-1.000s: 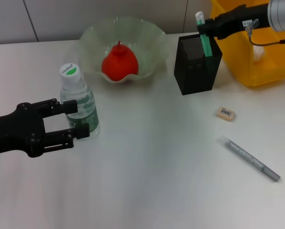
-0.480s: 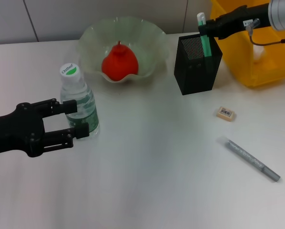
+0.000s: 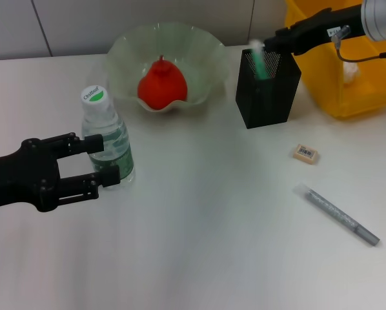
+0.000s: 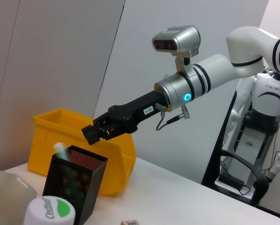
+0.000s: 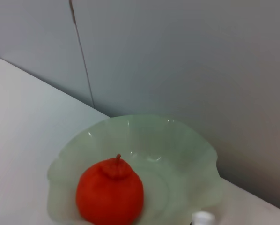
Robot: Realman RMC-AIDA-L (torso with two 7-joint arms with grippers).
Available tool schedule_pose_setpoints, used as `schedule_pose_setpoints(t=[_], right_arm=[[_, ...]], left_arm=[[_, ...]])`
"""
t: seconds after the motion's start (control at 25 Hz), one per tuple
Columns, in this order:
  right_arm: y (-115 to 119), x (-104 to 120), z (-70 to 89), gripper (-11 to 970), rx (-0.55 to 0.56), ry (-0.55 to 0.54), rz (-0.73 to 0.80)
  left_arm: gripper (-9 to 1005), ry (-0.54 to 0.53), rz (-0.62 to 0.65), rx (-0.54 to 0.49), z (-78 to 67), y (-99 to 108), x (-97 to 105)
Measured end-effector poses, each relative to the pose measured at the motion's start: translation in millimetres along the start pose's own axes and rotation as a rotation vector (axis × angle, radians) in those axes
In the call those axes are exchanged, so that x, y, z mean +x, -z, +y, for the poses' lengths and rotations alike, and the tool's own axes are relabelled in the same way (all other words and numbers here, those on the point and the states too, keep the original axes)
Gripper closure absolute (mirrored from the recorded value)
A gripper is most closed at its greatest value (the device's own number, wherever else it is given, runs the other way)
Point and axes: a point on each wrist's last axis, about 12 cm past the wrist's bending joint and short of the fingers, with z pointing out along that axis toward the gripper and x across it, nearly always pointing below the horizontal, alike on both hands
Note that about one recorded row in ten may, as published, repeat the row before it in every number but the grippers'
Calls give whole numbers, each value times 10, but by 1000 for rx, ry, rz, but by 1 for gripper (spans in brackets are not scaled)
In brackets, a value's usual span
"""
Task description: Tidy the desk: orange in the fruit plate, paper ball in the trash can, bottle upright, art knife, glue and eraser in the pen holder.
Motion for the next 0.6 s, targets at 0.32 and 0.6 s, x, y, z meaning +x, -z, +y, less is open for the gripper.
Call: schedule_pose_setpoints(t=[0.32, 0.6], right_arm=[[29, 5, -5, 636, -1, -5, 22], [136, -38, 18, 535, -25, -17, 8]], left_arm=[[255, -5, 2, 1, 3, -5, -3], [255, -1, 1, 2, -4, -3, 17]])
